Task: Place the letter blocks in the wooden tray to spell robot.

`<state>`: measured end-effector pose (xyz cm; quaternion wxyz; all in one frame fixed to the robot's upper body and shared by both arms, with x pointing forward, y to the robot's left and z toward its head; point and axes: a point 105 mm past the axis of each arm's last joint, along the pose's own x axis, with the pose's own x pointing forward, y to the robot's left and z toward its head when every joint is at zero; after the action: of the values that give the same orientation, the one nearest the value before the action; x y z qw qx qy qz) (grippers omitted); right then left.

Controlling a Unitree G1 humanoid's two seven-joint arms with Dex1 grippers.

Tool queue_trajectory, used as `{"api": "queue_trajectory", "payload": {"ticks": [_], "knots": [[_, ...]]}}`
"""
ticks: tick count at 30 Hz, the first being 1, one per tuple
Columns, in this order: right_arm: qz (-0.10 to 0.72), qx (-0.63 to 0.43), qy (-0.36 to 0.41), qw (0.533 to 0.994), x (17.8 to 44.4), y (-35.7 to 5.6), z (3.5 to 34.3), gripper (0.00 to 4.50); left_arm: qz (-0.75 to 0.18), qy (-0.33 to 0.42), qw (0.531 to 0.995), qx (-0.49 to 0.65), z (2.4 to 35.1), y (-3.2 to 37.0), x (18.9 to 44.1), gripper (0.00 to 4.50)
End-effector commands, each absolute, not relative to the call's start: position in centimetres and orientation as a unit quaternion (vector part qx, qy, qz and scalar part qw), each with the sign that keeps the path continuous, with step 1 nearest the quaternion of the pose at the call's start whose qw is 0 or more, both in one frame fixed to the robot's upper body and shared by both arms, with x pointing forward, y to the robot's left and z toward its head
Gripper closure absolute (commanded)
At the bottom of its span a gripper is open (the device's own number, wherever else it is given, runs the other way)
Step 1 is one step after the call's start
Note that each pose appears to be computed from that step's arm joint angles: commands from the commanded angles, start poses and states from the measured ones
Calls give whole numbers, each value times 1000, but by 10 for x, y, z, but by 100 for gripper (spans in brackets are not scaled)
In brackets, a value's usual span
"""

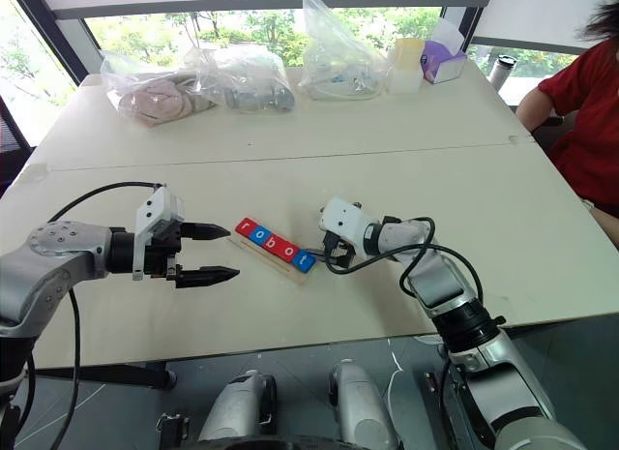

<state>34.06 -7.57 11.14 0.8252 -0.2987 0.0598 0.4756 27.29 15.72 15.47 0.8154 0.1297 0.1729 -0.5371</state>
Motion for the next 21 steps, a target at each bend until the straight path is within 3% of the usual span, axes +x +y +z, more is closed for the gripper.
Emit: {"api": "queue_trajectory", "payload": {"ticks": [1,8,15,18,21], "knots": [[473,-296,42,829,341,-73,121,5,-539,162,814,142,162,154,273,0],[469,-294,38,832,341,-70,121,5,-538,160,815,142,162,153,275,0],[395,-282,15,874,358,-102,155,5,-527,155,829,102,168,156,277,0],[400,-233,27,886,346,-111,166,5,-514,172,834,107,162,166,273,0],[447,-153,65,879,308,-117,169,5,-498,208,838,80,153,183,261,0]]}}
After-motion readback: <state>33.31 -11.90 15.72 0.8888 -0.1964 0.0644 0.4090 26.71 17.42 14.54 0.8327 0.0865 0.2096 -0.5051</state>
